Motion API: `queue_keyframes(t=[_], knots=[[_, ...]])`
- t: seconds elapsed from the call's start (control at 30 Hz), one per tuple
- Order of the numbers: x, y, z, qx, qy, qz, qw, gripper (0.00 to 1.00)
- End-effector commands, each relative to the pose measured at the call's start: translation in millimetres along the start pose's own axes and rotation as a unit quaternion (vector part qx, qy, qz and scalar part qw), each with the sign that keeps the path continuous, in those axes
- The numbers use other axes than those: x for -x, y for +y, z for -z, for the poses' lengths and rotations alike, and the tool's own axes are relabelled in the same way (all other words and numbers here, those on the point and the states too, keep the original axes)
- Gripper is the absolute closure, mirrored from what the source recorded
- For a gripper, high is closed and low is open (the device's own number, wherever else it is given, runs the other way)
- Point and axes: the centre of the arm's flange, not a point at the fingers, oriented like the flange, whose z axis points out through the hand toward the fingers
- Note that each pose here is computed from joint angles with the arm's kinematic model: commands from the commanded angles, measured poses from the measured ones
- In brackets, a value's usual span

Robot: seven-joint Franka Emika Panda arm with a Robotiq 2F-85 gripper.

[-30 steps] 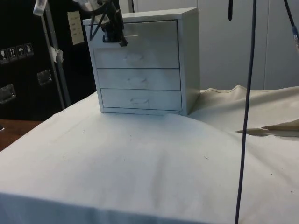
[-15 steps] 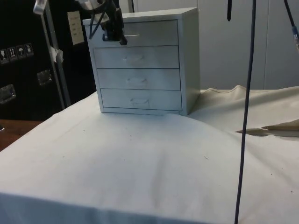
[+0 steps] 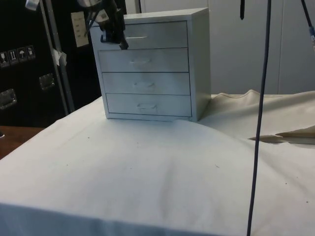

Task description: Open the drawer, then close it.

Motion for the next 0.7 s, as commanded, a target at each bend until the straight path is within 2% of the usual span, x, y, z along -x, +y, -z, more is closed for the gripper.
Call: queue_keyframes(t=[0.0,0.23,0.27,0.3,0.37,0.6,0.63,0.67], knots=[[0.9,-1.9,2.2,-0.009,0.001,0.0,0.99995,1.0],[1.1,-12.4,9.5,-0.037,0.004,-0.003,0.9993,1.0],[0.4,-12.0,7.7,-0.03,0.002,-0.004,0.99954,1.0],[1.4,-14.1,10.6,-0.04,0.004,-0.003,0.99917,1.0],[1.7,-17.3,12.9,-0.05,0.005,-0.004,0.99874,1.0],[2.2,-26.9,19.5,-0.073,0.007,-0.006,0.99731,1.0],[1.5,-25.7,16.9,-0.063,0.005,-0.006,0.99797,1.0],[2.3,-28.8,20.8,-0.076,0.007,-0.007,0.99704,1.0]])
